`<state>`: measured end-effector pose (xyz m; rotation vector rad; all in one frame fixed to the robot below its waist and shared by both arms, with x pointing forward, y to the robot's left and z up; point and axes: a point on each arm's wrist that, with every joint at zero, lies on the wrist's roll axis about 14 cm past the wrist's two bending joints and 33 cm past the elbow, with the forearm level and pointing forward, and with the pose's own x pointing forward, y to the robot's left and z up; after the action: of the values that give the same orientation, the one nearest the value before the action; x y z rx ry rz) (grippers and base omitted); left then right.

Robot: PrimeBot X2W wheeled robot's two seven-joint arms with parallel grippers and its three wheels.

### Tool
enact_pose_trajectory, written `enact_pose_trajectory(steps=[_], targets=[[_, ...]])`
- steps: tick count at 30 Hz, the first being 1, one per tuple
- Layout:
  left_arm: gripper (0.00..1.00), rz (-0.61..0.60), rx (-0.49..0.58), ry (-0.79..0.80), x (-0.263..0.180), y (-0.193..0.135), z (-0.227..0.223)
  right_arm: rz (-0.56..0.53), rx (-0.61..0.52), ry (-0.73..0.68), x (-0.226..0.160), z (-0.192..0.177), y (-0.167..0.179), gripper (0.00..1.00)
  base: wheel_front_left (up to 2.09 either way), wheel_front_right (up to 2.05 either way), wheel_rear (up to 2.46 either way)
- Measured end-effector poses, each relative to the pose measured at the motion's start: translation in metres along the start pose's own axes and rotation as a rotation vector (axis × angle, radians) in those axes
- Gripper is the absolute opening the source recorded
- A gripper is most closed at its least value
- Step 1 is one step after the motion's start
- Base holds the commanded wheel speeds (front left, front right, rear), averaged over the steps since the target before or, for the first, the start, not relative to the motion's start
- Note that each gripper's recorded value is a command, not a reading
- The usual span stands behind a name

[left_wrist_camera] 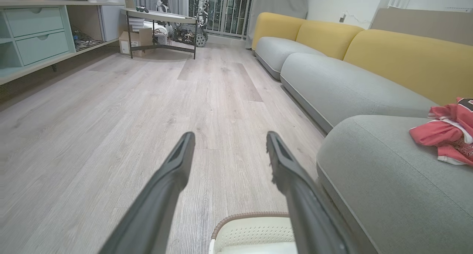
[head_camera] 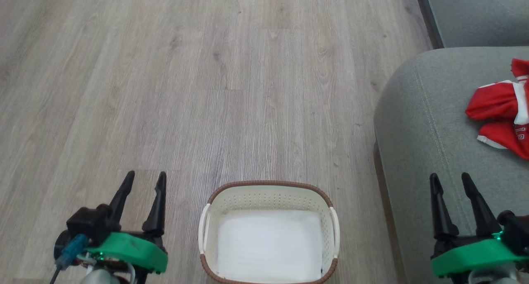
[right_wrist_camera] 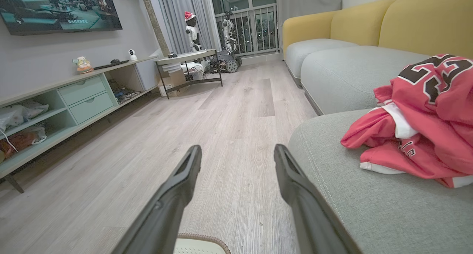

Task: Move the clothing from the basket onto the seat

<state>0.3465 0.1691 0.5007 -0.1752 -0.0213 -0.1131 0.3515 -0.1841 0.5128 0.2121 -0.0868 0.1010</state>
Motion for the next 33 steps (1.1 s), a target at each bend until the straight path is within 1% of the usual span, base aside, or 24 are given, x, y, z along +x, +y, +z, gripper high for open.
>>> enact_pose_trajectory(steps=[11,24,25,27,31,33], targets=[[1.0,-0.011,-0.004,0.016,0.002,0.0,-0.007,-0.002,0.011,0.014,-0.001,-0.006,0.001,1.0,0.0,0.0,0.0],[1.0,-0.019,-0.011,0.029,0.003,-0.002,-0.013,0.004,0.017,0.001,0.001,-0.003,0.003,1.0,0.0,0.0,0.0],[0.0,-0.019,-0.013,0.028,0.003,-0.002,-0.013,0.004,0.017,0.001,0.001,-0.003,0.003,0.0,0.0,0.0,0.0],[0.0,-0.015,-0.018,0.058,0.0,-0.002,-0.022,-0.005,0.022,0.034,-0.002,-0.013,0.002,0.0,0.0,0.0,0.0],[0.0,0.013,-0.038,0.156,-0.018,0.0,-0.054,-0.026,0.035,0.131,-0.017,-0.043,-0.001,0.0,0.0,0.0,0.0],[0.0,0.026,-0.057,0.19,-0.024,0.001,-0.064,-0.037,0.052,0.147,-0.021,-0.048,-0.003,0.0,0.0,0.0,0.0]])
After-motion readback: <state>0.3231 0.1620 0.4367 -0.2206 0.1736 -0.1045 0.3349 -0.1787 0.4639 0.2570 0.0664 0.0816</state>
